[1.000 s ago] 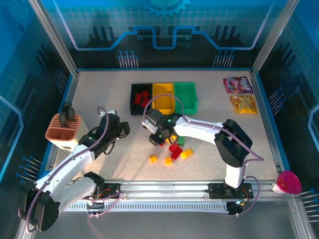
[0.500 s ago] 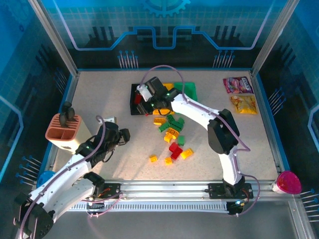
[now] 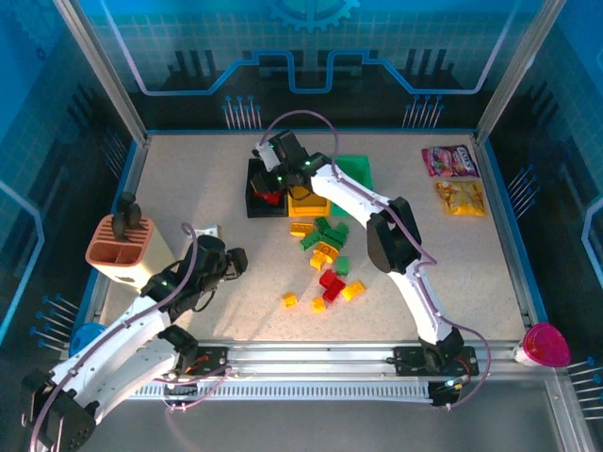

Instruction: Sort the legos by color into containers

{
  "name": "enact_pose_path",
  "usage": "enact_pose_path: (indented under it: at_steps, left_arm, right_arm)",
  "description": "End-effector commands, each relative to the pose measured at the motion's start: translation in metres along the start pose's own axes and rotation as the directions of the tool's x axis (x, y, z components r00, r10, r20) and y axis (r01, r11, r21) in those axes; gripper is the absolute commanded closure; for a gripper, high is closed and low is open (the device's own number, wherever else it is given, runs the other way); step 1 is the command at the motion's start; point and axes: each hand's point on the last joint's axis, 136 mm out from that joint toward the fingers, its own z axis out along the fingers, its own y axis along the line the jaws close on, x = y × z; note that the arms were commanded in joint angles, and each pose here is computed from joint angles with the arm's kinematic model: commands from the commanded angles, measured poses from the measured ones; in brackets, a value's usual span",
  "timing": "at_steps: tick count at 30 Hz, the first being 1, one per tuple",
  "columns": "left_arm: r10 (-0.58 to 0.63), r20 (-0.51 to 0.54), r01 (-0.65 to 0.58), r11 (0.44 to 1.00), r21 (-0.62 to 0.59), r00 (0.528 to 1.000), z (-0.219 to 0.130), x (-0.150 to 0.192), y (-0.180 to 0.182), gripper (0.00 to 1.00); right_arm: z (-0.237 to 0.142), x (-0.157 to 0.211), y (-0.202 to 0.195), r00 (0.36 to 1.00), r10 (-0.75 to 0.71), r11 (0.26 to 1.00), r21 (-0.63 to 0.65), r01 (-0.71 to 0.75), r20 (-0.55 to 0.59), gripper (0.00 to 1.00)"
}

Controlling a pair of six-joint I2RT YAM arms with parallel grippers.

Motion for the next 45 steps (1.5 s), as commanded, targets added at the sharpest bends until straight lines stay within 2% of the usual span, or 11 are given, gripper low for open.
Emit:
enact_pose_path:
  at_steps: [1, 5, 8, 9, 11, 14, 18, 22, 28, 35, 45]
  left_arm:
    - [0.007, -0.01, -0.007, 1.0, -0.028, 1.0, -0.002, 0.006, 0.007, 0.39]
    - [0.02, -0.013, -0.021, 0.999, -0.025, 1.0, -0.006, 0.006, 0.004, 0.38]
    - [0.021, -0.018, -0.022, 1.0, -0.011, 1.0, -0.006, 0.008, 0.0, 0.38]
    - [0.023, -0.019, -0.023, 1.0, -0.008, 1.0, -0.006, 0.008, -0.002, 0.38]
    - [0.029, -0.02, -0.029, 1.0, -0.001, 0.999, -0.006, 0.009, -0.005, 0.38]
    - [0.039, -0.027, -0.039, 0.999, 0.007, 0.999, -0.005, 0.011, -0.009, 0.38]
    - [0.073, -0.04, -0.072, 0.997, 0.022, 0.997, -0.003, 0.013, -0.02, 0.38]
    - [0.111, -0.064, -0.108, 0.993, 0.039, 0.992, 0.002, 0.018, -0.033, 0.36]
    - [0.147, -0.113, -0.138, 0.987, 0.078, 0.983, 0.011, 0.027, -0.06, 0.34]
    - [0.196, -0.209, -0.187, 0.98, 0.061, 0.958, 0.019, 0.049, -0.083, 0.33]
    - [0.189, -0.401, -0.203, 0.979, 0.006, 0.897, 0.027, 0.114, -0.097, 0.3]
  right_arm:
    - [0.01, -0.008, 0.001, 1.0, 0.019, 1.0, -0.007, -0.018, 0.019, 0.66]
    - [0.015, -0.015, -0.009, 0.999, 0.036, 0.999, 0.039, -0.037, 0.031, 0.64]
    - [0.012, -0.021, -0.009, 0.998, 0.045, 0.998, 0.045, -0.047, 0.046, 0.59]
    - [0.009, -0.023, -0.008, 0.997, 0.05, 0.998, 0.041, -0.053, 0.05, 0.55]
    - [-0.001, -0.031, -0.002, 0.997, 0.045, 0.998, 0.03, -0.047, 0.064, 0.36]
    - [-0.018, -0.04, 0.004, 0.996, 0.032, 0.999, 0.031, -0.035, 0.08, 0.27]
    - [-0.042, -0.045, 0.013, 0.995, 0.018, 1.0, 0.023, -0.02, 0.099, 0.27]
    - [-0.087, -0.058, 0.028, 0.982, 0.0, 1.0, -0.001, 0.0, 0.188, 0.28]
    - [-0.13, -0.046, 0.033, 0.969, 0.002, 1.0, 0.0, -0.002, 0.249, 0.27]
    - [-0.168, -0.013, 0.012, 0.963, 0.039, 0.997, 0.06, -0.058, 0.267, 0.25]
    - [-0.188, 0.053, -0.024, 0.95, 0.161, 0.975, 0.106, -0.195, 0.269, 0.23]
